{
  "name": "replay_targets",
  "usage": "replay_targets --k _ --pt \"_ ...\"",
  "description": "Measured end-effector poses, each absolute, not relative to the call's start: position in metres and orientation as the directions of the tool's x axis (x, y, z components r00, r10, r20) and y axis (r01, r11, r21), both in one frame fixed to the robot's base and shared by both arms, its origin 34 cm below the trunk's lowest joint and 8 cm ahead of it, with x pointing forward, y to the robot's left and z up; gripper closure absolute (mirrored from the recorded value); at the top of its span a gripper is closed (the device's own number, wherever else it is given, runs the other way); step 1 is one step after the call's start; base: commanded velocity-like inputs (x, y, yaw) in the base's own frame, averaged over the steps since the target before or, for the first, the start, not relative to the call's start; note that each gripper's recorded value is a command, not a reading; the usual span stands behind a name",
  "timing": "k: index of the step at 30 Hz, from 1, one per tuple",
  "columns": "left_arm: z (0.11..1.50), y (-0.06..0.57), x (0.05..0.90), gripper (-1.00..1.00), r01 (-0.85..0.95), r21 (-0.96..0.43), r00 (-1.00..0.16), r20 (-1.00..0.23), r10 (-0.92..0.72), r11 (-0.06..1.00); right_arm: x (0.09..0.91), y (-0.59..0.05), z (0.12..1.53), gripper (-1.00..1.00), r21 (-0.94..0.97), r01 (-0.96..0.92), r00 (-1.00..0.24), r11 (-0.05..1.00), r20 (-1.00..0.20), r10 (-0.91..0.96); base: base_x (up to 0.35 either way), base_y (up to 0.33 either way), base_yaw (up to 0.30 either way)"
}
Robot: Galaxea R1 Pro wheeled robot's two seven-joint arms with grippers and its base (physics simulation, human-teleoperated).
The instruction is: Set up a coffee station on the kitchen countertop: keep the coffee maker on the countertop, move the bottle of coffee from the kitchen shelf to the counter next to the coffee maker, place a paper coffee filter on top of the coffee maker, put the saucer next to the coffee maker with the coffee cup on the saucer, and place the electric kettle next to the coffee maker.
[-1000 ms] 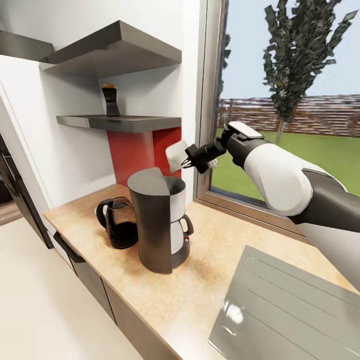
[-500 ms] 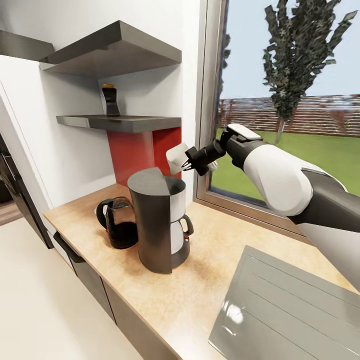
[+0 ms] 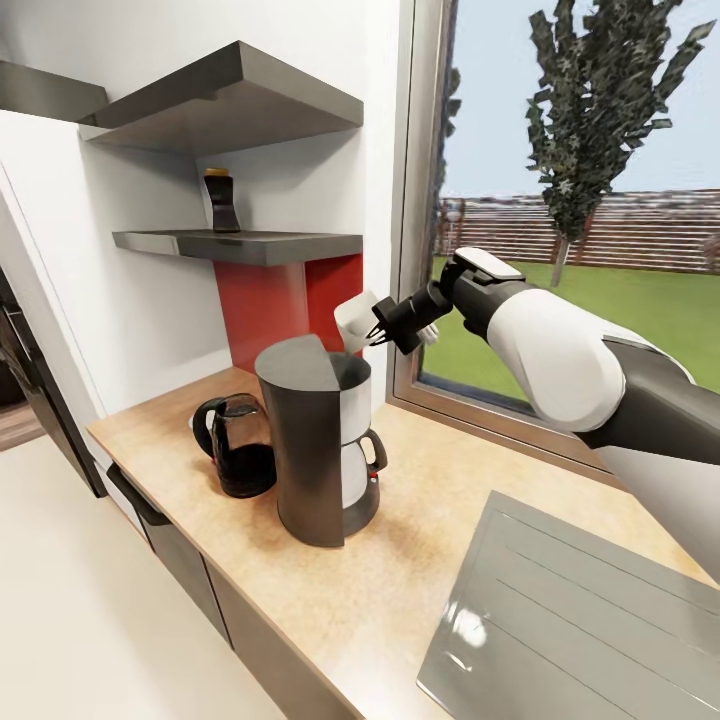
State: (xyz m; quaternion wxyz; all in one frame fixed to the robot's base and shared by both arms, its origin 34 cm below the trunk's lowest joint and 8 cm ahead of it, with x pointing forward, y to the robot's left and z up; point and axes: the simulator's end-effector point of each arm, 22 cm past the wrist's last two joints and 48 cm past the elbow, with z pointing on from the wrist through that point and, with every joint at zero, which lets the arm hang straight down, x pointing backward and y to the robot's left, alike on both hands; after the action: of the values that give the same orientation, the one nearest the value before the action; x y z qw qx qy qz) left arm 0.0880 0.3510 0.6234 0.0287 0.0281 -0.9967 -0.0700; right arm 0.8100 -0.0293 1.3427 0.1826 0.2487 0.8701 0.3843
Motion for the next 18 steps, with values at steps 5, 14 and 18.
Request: replay_targets --k 5,14,18 --pt "0.623 0.351 0.088 -1.00 -0.054 0.141 -0.997 0.053 -0.061 0.989 0.810 -0.029 1.342 1.00 0.758 0.293 -0.810 0.582 -0.126 0.573 0.000 0.000 0.000" --pt "0.623 0.351 0.088 -1.00 -0.054 0.141 -0.997 0.053 -0.062 0.989 0.807 -0.028 1.331 1.00 0.749 0.308 -0.816 0.587 -0.110 0.568 0.000 0.000 0.000" --pt "0.623 0.350 0.088 -1.00 -0.054 0.141 -0.997 0.053 -0.062 0.989 0.806 -0.029 1.329 1.00 0.744 0.312 -0.816 0.591 -0.109 0.568 0.000 0.000 0.000"
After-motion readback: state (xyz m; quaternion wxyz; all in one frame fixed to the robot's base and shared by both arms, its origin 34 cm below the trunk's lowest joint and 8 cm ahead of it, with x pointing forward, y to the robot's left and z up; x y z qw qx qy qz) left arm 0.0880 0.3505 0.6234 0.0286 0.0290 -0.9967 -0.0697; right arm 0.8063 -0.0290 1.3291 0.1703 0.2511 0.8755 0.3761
